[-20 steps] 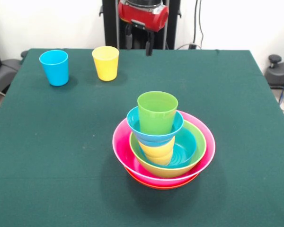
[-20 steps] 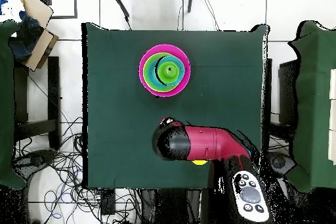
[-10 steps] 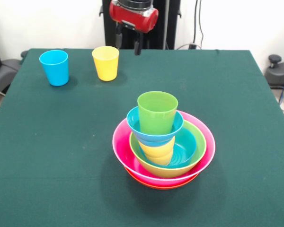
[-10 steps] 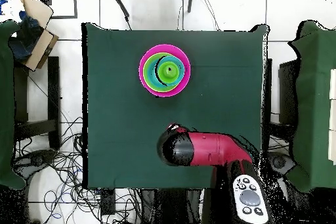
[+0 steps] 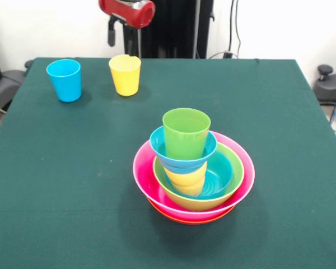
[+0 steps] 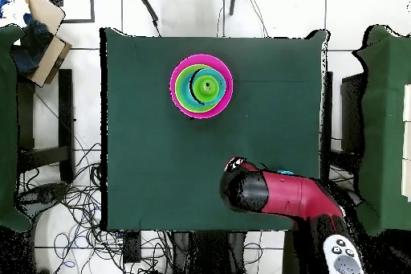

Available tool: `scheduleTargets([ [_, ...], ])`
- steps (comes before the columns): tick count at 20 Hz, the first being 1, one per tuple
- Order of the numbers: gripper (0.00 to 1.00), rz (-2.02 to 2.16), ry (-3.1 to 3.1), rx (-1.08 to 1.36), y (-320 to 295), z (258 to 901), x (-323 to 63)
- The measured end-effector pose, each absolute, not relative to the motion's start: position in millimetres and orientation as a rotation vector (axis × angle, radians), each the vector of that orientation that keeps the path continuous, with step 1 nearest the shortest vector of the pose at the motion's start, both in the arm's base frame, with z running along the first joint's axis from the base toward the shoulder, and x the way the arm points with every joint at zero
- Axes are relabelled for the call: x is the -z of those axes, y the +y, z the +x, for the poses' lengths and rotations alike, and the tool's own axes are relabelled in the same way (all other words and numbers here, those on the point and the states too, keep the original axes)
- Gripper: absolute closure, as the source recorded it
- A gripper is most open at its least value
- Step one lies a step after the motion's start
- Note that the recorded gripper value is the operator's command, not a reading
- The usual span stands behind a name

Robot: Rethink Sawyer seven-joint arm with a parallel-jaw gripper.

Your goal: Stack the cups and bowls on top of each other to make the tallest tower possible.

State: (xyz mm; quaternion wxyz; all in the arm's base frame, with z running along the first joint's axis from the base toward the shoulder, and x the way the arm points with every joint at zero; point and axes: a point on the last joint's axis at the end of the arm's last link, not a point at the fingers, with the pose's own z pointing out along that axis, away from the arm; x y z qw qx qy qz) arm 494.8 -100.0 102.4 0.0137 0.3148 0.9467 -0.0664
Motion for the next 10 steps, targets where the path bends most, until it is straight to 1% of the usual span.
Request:
scheduleTargets([
  [4, 0.00, 0.913, 2.952, 0.242, -102.9, 484.5, -91.5],
  [10, 0.00, 0.832, 2.936, 0.213, -94.2, 482.2, -71.0],
])
